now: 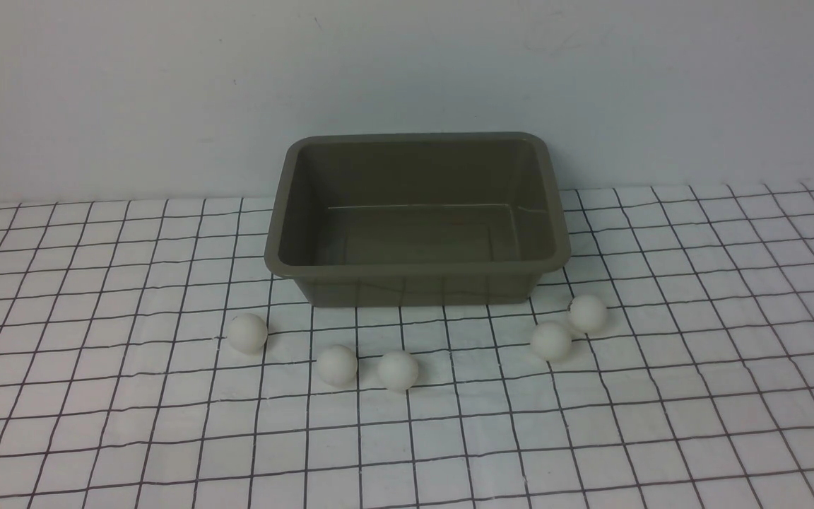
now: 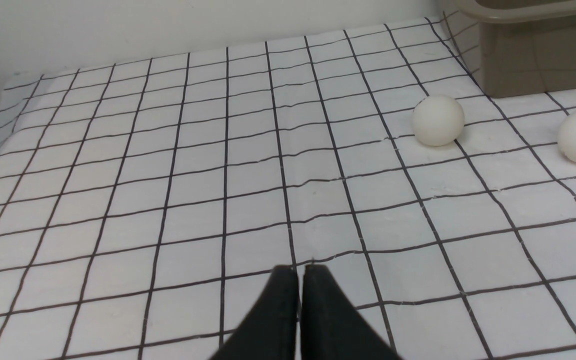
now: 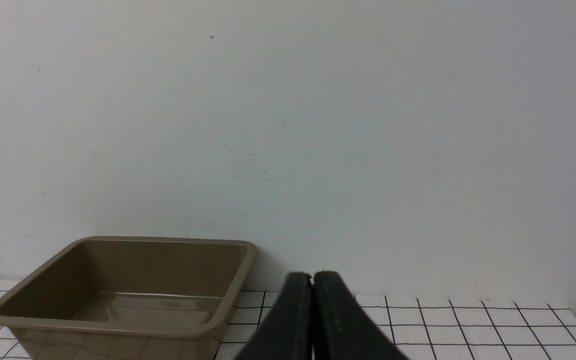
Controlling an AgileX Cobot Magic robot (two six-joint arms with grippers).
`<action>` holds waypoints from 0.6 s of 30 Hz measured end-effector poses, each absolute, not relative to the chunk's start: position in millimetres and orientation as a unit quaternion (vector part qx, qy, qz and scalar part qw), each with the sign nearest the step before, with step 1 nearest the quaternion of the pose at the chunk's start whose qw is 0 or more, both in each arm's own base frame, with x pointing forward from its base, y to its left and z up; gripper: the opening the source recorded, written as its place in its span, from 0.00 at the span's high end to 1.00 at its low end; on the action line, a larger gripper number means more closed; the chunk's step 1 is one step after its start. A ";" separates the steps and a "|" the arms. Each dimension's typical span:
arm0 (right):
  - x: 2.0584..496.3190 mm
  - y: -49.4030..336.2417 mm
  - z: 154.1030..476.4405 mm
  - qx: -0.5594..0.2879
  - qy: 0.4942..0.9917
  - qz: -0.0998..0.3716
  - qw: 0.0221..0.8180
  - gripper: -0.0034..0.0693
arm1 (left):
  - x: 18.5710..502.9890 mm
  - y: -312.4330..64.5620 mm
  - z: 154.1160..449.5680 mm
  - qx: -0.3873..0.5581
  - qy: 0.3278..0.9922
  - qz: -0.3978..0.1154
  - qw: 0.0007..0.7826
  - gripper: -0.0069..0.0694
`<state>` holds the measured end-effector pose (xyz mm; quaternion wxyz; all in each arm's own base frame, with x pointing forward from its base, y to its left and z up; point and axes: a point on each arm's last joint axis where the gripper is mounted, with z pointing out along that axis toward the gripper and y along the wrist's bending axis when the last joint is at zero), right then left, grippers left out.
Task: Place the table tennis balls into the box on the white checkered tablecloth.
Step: 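Reach for and grasp a ping pong ball on the table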
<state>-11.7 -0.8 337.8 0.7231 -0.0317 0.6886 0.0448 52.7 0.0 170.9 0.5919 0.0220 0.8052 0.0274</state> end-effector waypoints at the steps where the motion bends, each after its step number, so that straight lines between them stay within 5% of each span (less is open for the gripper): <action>1: -11.7 -0.8 337.8 -0.032 0.689 0.045 0.723 0.97 | 52.7 0.0 170.9 0.022 0.805 0.027 0.592 0.92; 18: -11.7 -0.7 337.6 -0.032 0.690 0.046 0.722 0.97 | 53.9 -2.9 175.1 -0.009 0.792 -0.016 0.611 0.92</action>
